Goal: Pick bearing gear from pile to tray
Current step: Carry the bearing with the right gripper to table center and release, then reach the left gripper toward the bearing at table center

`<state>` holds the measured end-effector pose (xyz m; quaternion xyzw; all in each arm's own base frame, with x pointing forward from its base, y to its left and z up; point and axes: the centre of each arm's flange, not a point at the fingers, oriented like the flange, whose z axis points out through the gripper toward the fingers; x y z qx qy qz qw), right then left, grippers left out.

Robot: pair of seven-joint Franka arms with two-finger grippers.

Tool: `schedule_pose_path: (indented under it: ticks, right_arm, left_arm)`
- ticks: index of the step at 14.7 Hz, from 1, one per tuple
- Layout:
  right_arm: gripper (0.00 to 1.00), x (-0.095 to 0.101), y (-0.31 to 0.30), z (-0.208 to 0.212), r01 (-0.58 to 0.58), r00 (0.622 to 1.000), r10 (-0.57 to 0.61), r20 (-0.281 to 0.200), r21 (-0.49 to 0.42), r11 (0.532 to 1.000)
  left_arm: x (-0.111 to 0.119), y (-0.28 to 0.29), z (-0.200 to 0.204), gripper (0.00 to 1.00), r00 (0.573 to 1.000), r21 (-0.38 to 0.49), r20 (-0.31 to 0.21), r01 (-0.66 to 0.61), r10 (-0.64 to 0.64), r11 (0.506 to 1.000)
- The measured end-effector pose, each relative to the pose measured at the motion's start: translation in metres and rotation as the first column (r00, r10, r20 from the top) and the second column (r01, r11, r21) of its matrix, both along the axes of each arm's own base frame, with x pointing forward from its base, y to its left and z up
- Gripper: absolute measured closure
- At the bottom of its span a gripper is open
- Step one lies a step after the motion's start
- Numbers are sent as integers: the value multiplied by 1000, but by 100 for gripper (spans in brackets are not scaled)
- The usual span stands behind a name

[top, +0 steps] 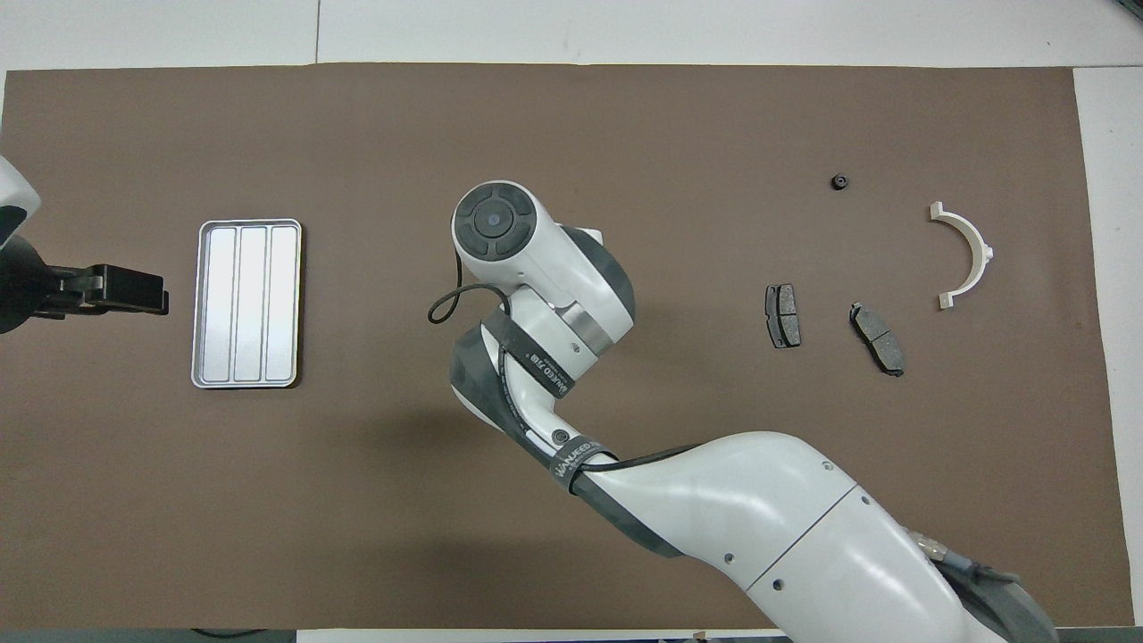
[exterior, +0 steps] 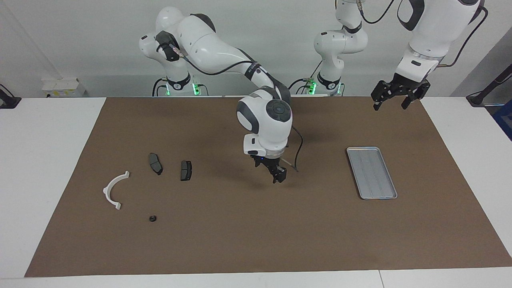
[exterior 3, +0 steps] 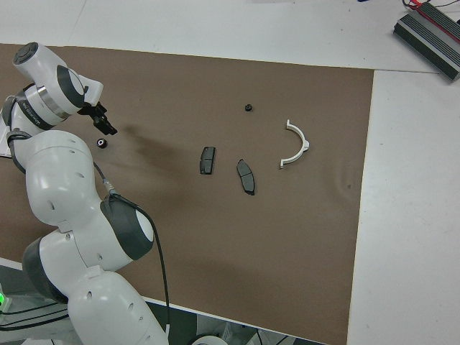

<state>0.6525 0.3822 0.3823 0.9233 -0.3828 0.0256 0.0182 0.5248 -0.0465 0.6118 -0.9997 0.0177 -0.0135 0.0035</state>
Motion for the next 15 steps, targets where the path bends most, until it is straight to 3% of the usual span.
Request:
schedule_pose_path:
  ticks: [3,6,9,13,15]
  right_arm:
    - [0,48,-125,49,-184,983,184,-12,-9,983]
    - [0,77,-239,52,-307,951,306,-37,-5,952]
    - [0,87,-303,17,-308,950,307,-60,-7,951]
    - [0,93,-360,-52,-302,953,302,-15,-35,953]
    - [0,94,-374,-68,-300,954,300,-4,-35,953]
  left_arm:
    - [0,0,0,0,1000,0,0,0,0,1000]
    - [0,0,0,0,1000,0,0,0,0,1000]
    - [0,0,0,0,1000,0,0,0,0,1000]
    - [0,1,0,0,1000,0,1,-3,3,1000]
    - [-1,-5,-1,0,999,-1,-2,-48,48,999]
